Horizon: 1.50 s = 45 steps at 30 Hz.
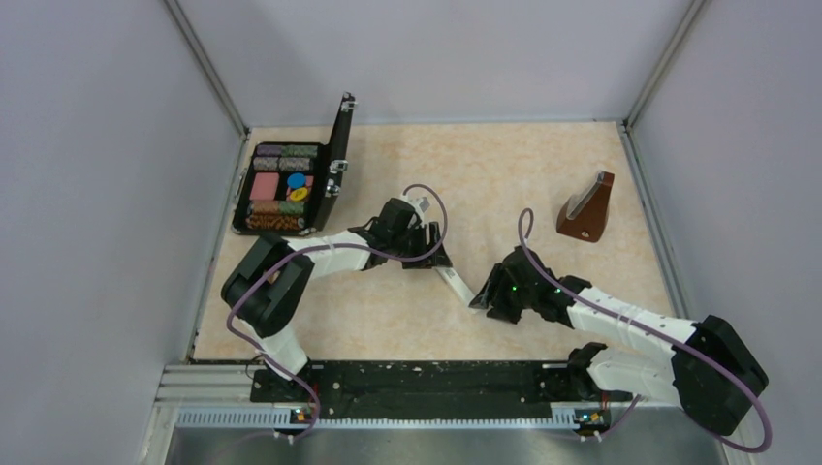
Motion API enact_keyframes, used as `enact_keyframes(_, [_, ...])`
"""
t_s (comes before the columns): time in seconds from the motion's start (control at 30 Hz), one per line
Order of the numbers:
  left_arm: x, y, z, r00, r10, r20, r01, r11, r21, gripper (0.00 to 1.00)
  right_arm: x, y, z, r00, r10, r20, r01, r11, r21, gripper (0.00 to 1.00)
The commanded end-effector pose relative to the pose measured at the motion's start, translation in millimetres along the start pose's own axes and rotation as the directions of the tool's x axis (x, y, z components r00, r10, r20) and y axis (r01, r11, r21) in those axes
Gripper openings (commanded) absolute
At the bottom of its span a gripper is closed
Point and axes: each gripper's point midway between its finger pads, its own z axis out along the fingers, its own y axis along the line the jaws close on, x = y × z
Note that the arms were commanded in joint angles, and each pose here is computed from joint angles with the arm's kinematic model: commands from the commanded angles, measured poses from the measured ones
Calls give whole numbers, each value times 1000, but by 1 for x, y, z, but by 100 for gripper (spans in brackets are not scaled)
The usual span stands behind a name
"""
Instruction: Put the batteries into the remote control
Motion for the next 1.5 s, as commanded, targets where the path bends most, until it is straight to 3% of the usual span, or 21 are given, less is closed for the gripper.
enact_keyframes(0.0, [-17,-12,2,998,48,41,-49,999,22,66,-5,11,1,999,52,14,-51,997,-61,49])
enact_keyframes(0.53, [-5,5,11,999,45,-3,-45,999,-28,59,4,11,11,989,140,-40,-142,987,-76,27])
enact_keyframes(0.87, [3,8,12,999,44,-24,-45,998,-32,52,9,1,16,985,168,-47,-170,984,-51,26])
enact_keyframes(0.9, [-8,-6,0,998,65,17,-65,998,0,52,8,1,16,985,169,-44,-171,984,-51,26])
enact_keyframes(1.13, [4,19,15,996,77,-33,-79,994,-69,48,7,0,17,985,170,-38,-171,984,-43,22])
enact_keyframes(1.47, [-11,26,13,981,190,-25,-191,972,-139,52,6,-9,19,985,168,-27,-168,986,3,19])
